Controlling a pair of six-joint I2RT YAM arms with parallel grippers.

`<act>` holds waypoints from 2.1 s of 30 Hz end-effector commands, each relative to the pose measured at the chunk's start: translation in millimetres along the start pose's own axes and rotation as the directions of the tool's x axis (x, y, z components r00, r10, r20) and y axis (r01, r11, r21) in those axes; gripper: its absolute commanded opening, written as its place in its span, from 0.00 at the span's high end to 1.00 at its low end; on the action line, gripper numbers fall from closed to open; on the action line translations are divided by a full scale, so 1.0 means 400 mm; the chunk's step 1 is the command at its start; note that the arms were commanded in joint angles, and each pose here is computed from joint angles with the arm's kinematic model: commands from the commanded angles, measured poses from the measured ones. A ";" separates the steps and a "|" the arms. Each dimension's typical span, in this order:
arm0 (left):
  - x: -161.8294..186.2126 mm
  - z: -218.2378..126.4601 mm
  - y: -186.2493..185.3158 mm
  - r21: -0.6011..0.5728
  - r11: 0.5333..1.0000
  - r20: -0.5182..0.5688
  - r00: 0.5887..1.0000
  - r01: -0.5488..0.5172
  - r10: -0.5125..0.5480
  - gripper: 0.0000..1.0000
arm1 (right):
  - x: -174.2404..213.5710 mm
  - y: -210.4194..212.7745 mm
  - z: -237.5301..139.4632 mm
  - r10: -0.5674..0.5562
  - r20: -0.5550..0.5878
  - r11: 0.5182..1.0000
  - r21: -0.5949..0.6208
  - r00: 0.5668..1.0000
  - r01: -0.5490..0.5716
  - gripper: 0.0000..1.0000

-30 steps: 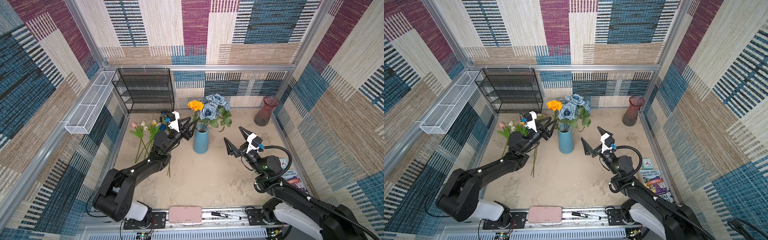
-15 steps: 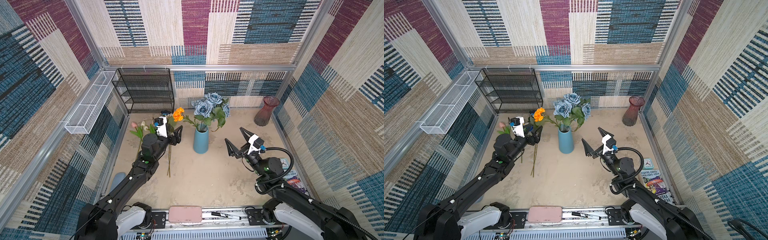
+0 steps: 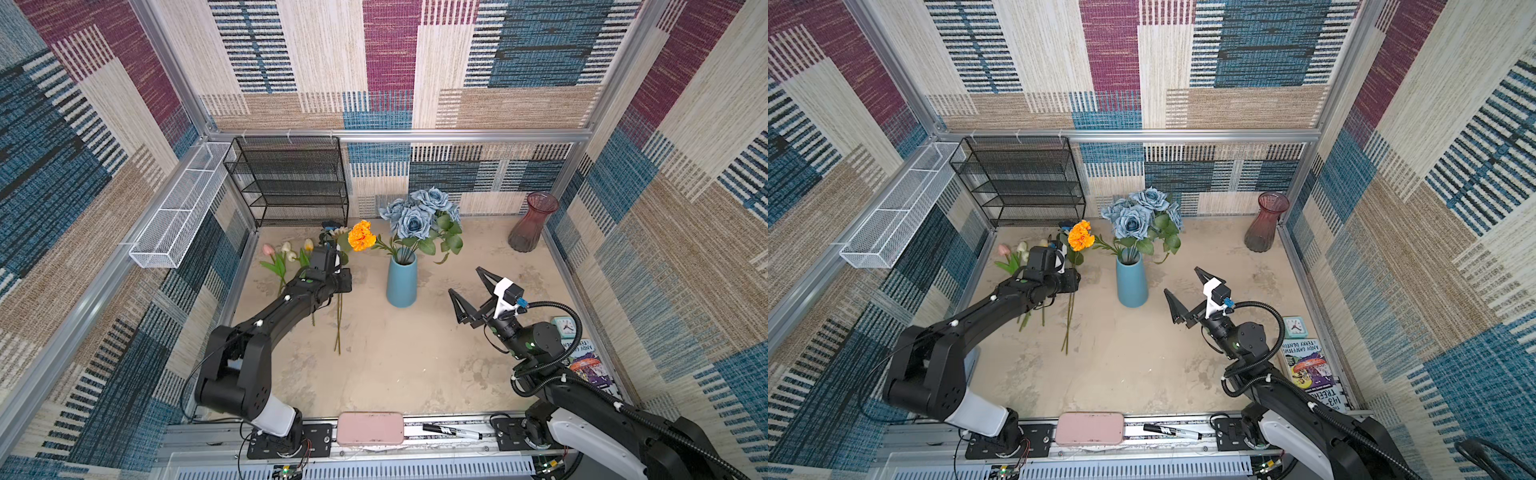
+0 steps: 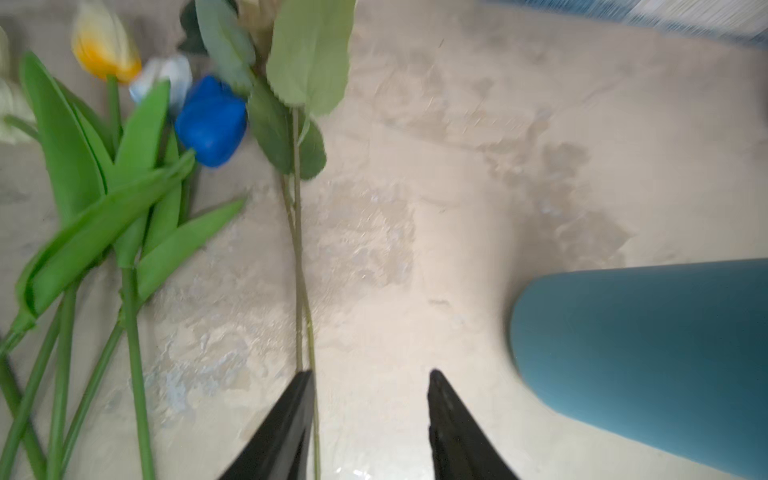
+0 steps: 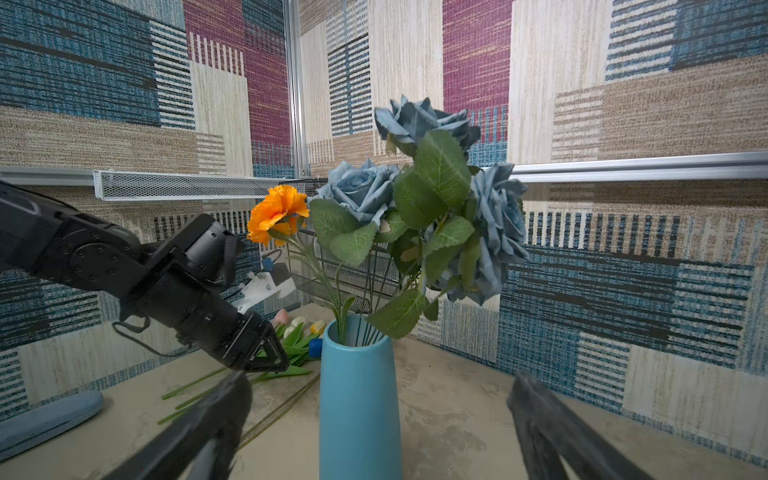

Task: Arrange the flowers into the vase
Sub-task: 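Move the left gripper down to the sunflower stem on the table, then close the left gripper on the sunflower stem beside the vase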

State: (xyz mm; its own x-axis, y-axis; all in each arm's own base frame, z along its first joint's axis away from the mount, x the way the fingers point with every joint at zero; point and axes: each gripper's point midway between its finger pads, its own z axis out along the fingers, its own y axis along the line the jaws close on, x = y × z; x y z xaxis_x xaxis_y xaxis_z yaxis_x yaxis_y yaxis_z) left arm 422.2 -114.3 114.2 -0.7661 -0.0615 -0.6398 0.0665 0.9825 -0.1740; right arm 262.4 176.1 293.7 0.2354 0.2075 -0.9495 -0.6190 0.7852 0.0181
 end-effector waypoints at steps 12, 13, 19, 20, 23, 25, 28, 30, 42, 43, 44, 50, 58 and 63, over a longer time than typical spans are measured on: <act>0.084 0.144 0.105 -0.156 0.987 -0.311 0.950 -0.030 -0.020 0.67 | 0.029 0.011 -0.058 0.025 0.030 1.000 -0.011 0.999 -0.025 0.00; 0.086 0.153 0.107 -0.155 0.987 -0.318 0.948 -0.028 -0.023 0.66 | 0.029 0.012 -0.061 0.026 0.036 1.000 -0.011 0.999 -0.025 0.01; 0.094 0.185 0.107 -0.133 0.991 -0.376 0.926 -0.015 -0.036 0.74 | 0.025 0.011 -0.076 0.020 0.048 1.000 -0.003 0.999 -0.020 0.00; 0.096 0.187 0.106 -0.133 0.991 -0.384 0.923 -0.015 -0.037 0.76 | 0.021 0.009 -0.080 0.019 0.056 1.000 0.001 0.998 -0.019 0.00; 0.101 0.195 0.105 -0.130 0.991 -0.399 0.916 -0.014 -0.039 0.86 | 0.007 0.003 -0.091 0.009 0.078 1.000 0.021 0.997 -0.011 0.00; 0.099 0.195 0.105 -0.131 0.991 -0.397 0.917 -0.013 -0.041 0.89 | 0.002 -0.003 -0.098 0.002 0.086 0.999 0.036 0.996 -0.005 0.00; 0.095 0.190 0.105 -0.132 0.991 -0.393 0.919 -0.016 -0.037 0.93 | 0.002 -0.007 -0.104 0.001 0.090 0.999 0.048 0.996 -0.005 0.00; 0.091 0.180 0.105 -0.134 0.991 -0.388 0.921 -0.017 -0.036 0.95 | 0.003 -0.010 -0.107 -0.003 0.089 0.998 0.056 0.996 -0.002 0.00; 0.048 0.021 0.046 -0.087 0.996 -0.280 0.960 -0.006 -0.019 1.00 | 0.006 -0.012 -0.111 0.003 0.091 0.998 0.060 0.996 -0.008 0.00; 0.049 0.013 0.038 -0.080 0.997 -0.273 0.962 -0.008 -0.014 1.00 | 0.005 -0.011 -0.111 0.003 0.093 0.998 0.059 0.996 -0.008 0.00; 0.054 0.005 0.029 -0.068 0.998 -0.270 0.963 -0.007 -0.012 1.00 | 0.006 -0.011 -0.111 0.005 0.093 0.998 0.059 0.996 -0.010 0.00; 0.063 0.014 -0.031 0.015 0.999 -0.222 0.974 -0.037 0.039 1.00 | 0.011 -0.012 -0.115 0.007 0.090 0.998 0.061 0.996 -0.012 0.00; 0.072 0.052 -0.056 0.074 0.997 -0.205 0.979 0.000 0.015 0.94 | 0.020 -0.017 -0.115 0.004 0.079 0.997 0.071 0.997 -0.010 0.00; 0.066 0.050 -0.050 0.058 0.998 -0.198 0.980 -0.008 0.019 0.86 | 0.023 -0.016 -0.115 0.004 0.075 0.997 0.071 0.997 -0.009 0.00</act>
State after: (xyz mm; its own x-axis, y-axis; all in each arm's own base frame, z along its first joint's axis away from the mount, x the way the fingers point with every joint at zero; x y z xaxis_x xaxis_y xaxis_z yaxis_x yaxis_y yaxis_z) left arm 406.7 -136.0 79.6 -0.8908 0.0114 -0.4542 0.1111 0.9748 -0.1935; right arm 235.5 149.0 263.5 0.2633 0.2391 -0.9346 -0.5744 0.8172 0.0472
